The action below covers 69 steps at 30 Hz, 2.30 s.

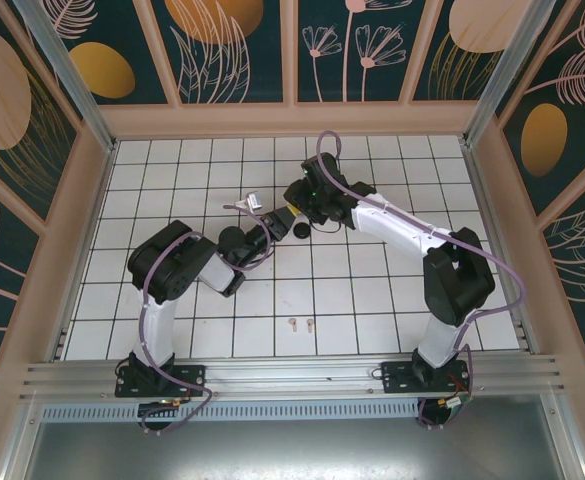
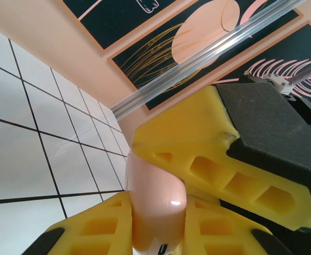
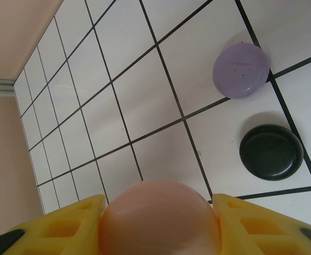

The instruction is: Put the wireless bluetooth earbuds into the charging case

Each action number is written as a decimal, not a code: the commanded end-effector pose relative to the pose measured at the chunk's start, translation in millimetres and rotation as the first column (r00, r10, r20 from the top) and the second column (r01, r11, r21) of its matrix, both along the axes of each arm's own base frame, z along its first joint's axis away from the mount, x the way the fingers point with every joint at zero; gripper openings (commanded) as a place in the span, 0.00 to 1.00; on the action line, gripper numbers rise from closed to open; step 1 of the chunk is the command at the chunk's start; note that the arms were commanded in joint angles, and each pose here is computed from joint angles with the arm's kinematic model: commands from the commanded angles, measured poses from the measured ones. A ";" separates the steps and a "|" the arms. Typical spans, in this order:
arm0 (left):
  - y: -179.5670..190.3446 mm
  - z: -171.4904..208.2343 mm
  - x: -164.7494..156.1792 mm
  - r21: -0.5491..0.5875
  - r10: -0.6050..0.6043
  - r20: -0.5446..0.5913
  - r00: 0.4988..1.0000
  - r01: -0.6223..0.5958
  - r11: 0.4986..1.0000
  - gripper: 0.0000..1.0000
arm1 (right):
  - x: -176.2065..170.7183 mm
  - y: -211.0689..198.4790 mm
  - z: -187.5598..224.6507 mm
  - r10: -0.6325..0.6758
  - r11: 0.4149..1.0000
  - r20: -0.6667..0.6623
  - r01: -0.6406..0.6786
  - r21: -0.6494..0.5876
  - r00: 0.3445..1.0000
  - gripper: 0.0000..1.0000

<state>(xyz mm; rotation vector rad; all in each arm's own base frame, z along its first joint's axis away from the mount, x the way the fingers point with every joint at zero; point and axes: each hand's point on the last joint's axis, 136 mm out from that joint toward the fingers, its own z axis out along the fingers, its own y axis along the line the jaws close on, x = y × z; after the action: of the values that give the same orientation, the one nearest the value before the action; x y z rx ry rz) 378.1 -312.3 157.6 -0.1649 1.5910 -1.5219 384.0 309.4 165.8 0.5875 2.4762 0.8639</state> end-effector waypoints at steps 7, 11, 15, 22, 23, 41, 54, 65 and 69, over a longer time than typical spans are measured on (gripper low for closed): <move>15.2 34.0 0.2 -0.144 0.054 0.093 0.994 -0.040 0.989 0.00 | 12.4 -15.0 61.6 -0.035 0.991 0.114 0.019 0.134 0.993 0.69; 16.2 34.9 -3.8 -0.140 0.046 0.093 0.995 -0.032 0.990 0.00 | 12.8 -42.6 81.2 -0.065 0.991 0.178 0.043 0.127 0.982 0.70; 12.3 36.3 -9.4 -0.107 0.008 0.103 0.995 0.003 0.994 0.00 | 5.0 -69.1 81.0 -0.050 0.994 0.216 0.028 0.104 0.975 0.70; -7.3 47.5 -22.1 0.011 -0.168 0.153 0.974 0.168 0.986 0.00 | -17.3 -112.6 66.5 0.010 0.999 0.320 -0.023 0.038 0.947 0.70; -8.8 49.5 -23.7 0.028 -0.194 0.159 0.968 0.192 0.981 0.00 | -19.3 -115.0 65.8 0.028 0.999 0.337 -0.040 0.029 0.941 0.70; -21.6 66.2 -49.2 0.248 -0.515 0.170 0.840 0.469 0.847 0.00 | -60.7 -71.8 76.3 0.467 0.863 0.566 -0.490 -0.124 0.679 0.69; -23.0 71.2 -54.6 0.256 -0.545 0.179 0.819 0.496 0.830 0.00 | -49.2 -50.8 65.2 0.501 0.853 0.530 -0.495 -0.167 0.684 0.67; -20.8 82.6 -60.7 0.260 -0.551 0.207 0.809 0.497 0.828 0.00 | -36.5 -75.8 24.8 0.451 0.892 0.445 -0.409 -0.192 0.774 0.60; -19.8 85.5 -63.2 0.263 -0.553 0.214 0.805 0.497 0.827 0.00 | -29.0 -94.0 14.3 0.397 0.918 0.420 -0.355 -0.179 0.816 0.56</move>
<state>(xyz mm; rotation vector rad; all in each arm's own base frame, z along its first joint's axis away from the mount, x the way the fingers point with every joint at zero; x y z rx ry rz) 326.3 -333.1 209.5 0.5355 1.7424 -1.7018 345.7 234.0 198.1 -0.2417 2.1683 0.9611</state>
